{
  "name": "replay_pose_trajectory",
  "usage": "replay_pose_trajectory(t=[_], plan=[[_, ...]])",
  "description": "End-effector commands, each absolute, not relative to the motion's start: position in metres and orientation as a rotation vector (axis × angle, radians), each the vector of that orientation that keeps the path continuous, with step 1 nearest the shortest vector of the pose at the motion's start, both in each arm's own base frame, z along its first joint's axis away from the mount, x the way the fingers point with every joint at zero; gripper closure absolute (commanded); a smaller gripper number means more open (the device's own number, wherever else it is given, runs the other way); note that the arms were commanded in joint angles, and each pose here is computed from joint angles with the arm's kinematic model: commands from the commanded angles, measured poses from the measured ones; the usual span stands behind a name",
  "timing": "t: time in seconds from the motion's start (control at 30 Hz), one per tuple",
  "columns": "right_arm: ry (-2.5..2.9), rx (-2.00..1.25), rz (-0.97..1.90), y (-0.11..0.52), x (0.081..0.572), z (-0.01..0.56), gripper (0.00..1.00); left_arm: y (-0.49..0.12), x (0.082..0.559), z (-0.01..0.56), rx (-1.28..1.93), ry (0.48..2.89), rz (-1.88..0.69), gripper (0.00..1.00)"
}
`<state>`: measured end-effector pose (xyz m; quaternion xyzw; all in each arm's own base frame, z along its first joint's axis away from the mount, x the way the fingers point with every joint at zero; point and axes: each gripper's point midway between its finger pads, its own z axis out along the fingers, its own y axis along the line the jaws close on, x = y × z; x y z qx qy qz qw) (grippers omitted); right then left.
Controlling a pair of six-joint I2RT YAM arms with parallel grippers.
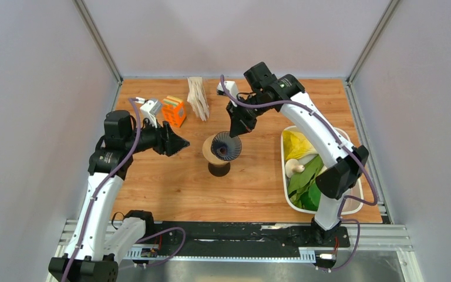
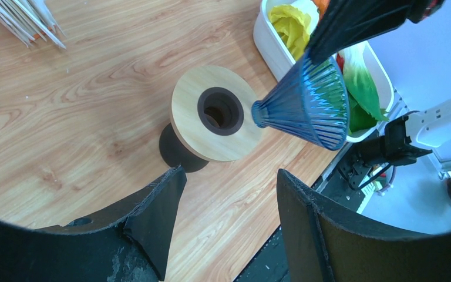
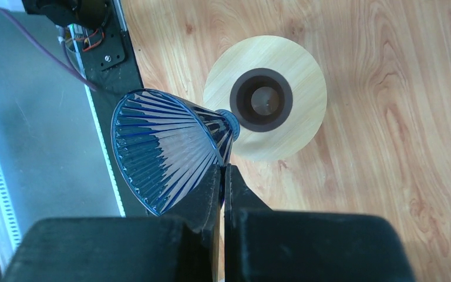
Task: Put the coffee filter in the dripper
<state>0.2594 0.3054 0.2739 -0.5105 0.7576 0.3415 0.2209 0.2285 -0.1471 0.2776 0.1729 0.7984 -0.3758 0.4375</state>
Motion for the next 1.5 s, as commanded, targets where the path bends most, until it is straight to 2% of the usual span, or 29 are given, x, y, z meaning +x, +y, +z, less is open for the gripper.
replay_pose_trajectory(t=[0.0,0.13,1.13,1.17,1.23,1.27,1.33,1.47], plan=[[2.155,-1.305,0.974,0.317,0.268,0.289,1.0,-0.148,0.23,0.29,0.42,1.945,-0.939,0.31],[2.144,-1.275,0.972,0.328,0.282,0.295,1.0,-0.149,0.231,0.29,0.411,1.935,-0.951,0.31],[2.326,-1.283,1.027,0.328,0.3,0.225,1.0,-0.152,0.226,0.285,0.41,1.936,-1.001,0.31],[2.329,-1.282,1.031,0.328,0.3,0.224,0.98,-0.152,0.226,0.285,0.409,1.936,-1.002,0.31],[2.325,-1.281,1.042,0.33,0.3,0.224,0.85,-0.152,0.226,0.285,0.406,1.94,-1.004,0.31],[2.323,-1.281,1.047,0.331,0.301,0.225,0.77,-0.152,0.227,0.284,0.405,1.943,-1.004,0.31],[2.315,-1.279,1.051,0.332,0.302,0.227,0.54,-0.152,0.227,0.283,0.403,1.947,-1.007,0.3],[2.267,-1.268,1.04,0.331,0.308,0.242,0.35,-0.152,0.228,0.283,0.399,1.956,-1.005,0.3]])
